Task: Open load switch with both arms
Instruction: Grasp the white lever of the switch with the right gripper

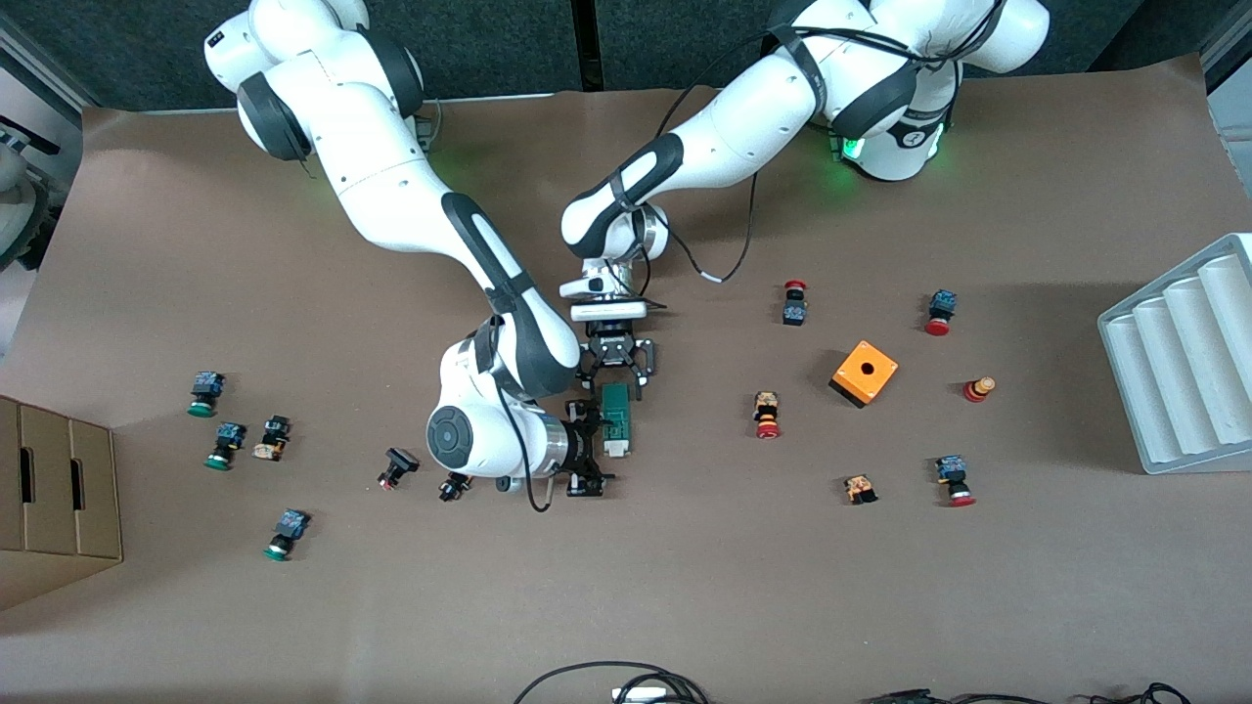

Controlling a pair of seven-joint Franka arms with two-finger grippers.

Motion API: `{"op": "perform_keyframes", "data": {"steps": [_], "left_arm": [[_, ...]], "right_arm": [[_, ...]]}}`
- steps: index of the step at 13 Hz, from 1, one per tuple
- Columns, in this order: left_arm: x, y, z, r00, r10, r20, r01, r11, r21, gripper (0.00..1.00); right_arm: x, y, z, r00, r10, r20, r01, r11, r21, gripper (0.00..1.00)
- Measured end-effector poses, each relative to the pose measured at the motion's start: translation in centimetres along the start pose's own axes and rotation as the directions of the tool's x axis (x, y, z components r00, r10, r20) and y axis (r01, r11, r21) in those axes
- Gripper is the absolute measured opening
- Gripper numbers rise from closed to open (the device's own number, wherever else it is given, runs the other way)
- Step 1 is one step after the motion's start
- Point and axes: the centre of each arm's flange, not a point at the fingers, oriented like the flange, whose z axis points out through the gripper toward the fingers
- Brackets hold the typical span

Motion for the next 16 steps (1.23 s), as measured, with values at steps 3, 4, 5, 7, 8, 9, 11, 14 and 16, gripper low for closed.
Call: {"op": "perform_keyframes", "data": {"steps": [3,4,5,7,8,9,11,14,16], "left_arm": [[0.0,0.0,0.0,1.0,0.0,0.0,0.0,1.0,0.0,0.83],[0.0,0.0,0.0,1.0,0.0,0.0,0.0,1.0,0.0,0.83],[0.0,0.0,0.0,1.0,0.0,0.0,0.0,1.0,0.0,0.83],[0.0,0.0,0.0,1.0,0.0,-0.001,0.0,1.0,0.0,0.83],[0.0,0.0,0.0,1.0,0.0,-0.001,0.0,1.0,0.0,0.83],[0.0,0.0,0.0,1.0,0.0,-0.001,0.0,1.0,0.0,0.83],[0.0,0.0,0.0,1.0,0.0,-0.001,0.0,1.0,0.0,0.83],[0.0,0.0,0.0,1.0,0.0,-0.001,0.0,1.0,0.0,0.83],[0.0,0.0,0.0,1.0,0.0,-0.001,0.0,1.0,0.0,0.83]], "right_arm": [[-0.5,0.6,1.0,1.0,-0.009,-0.006,0.009,1.0,-0.012,0.83],[-0.6,0.7,1.3,1.0,-0.011,-0.008,0.011,1.0,-0.015,0.83],[-0.7,0.8,1.4,1.0,-0.012,-0.008,0.012,1.0,-0.016,0.81],[-0.7,0.8,1.4,1.0,-0.011,-0.009,0.011,1.0,-0.017,0.77],[-0.7,0.8,1.4,1.0,-0.011,-0.009,0.01,1.0,-0.018,0.75],[-0.6,0.8,1.4,1.0,-0.011,-0.01,0.01,1.0,-0.02,0.75],[-0.5,0.8,1.4,1.0,-0.01,-0.013,0.009,1.0,-0.026,0.75],[-0.5,0.8,1.3,1.0,-0.01,-0.014,0.01,1.0,-0.03,0.72],[-0.6,0.8,1.2,1.0,-0.011,-0.013,0.011,1.0,-0.028,0.69]]}}
